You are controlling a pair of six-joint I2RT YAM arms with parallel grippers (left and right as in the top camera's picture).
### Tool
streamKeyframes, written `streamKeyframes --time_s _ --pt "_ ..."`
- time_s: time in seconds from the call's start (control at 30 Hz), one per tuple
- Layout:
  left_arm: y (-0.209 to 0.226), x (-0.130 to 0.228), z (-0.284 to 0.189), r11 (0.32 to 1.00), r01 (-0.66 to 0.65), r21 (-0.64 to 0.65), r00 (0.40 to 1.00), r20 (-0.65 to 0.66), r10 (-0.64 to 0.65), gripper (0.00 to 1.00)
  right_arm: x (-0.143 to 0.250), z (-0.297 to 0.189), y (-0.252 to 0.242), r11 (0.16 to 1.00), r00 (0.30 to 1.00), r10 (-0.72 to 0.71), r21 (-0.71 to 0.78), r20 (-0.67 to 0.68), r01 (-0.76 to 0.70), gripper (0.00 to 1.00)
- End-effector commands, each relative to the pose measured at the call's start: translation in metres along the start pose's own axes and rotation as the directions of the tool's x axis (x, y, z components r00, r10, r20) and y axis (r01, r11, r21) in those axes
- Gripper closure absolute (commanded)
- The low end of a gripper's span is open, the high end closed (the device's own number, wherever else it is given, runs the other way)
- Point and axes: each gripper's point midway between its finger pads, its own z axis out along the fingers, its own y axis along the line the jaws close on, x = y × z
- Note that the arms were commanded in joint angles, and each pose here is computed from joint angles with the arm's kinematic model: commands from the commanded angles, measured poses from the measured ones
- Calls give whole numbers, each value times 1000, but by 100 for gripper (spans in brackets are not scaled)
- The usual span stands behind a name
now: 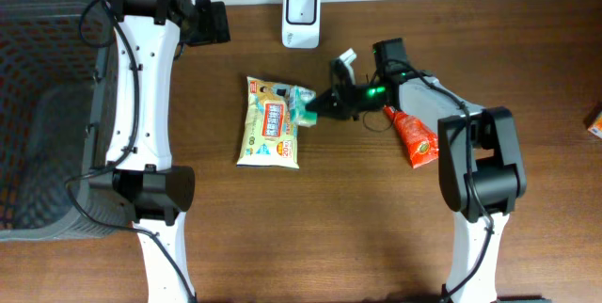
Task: Scan the item barcode
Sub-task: 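Hold the green Kleenex pack up to the scanner with the right gripper, then move the green pack right and release it at the table edge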
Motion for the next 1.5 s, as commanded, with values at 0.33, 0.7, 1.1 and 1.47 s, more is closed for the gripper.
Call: streamKeyframes --time_s 0.33,0.7,1.1,1.47 --pt "1 0 0 1000 9 -6 1000 3 -9 1 -37 -8 64 966 979 -203 -164 -7 199 96" --pt "1 0 0 1000 9 -6 1000 3 -9 1 -128 -28 64 997 904 -74 12 421 77 96" --pt "1 0 0 1000 9 -6 1000 3 -9 1 -234 -130 63 -33 546 -837 996 19 -85 96" --pt "1 0 0 1000 9 -6 1000 3 -9 1 -250 -137 44 -531 558 -736 839 -385 -122 96"
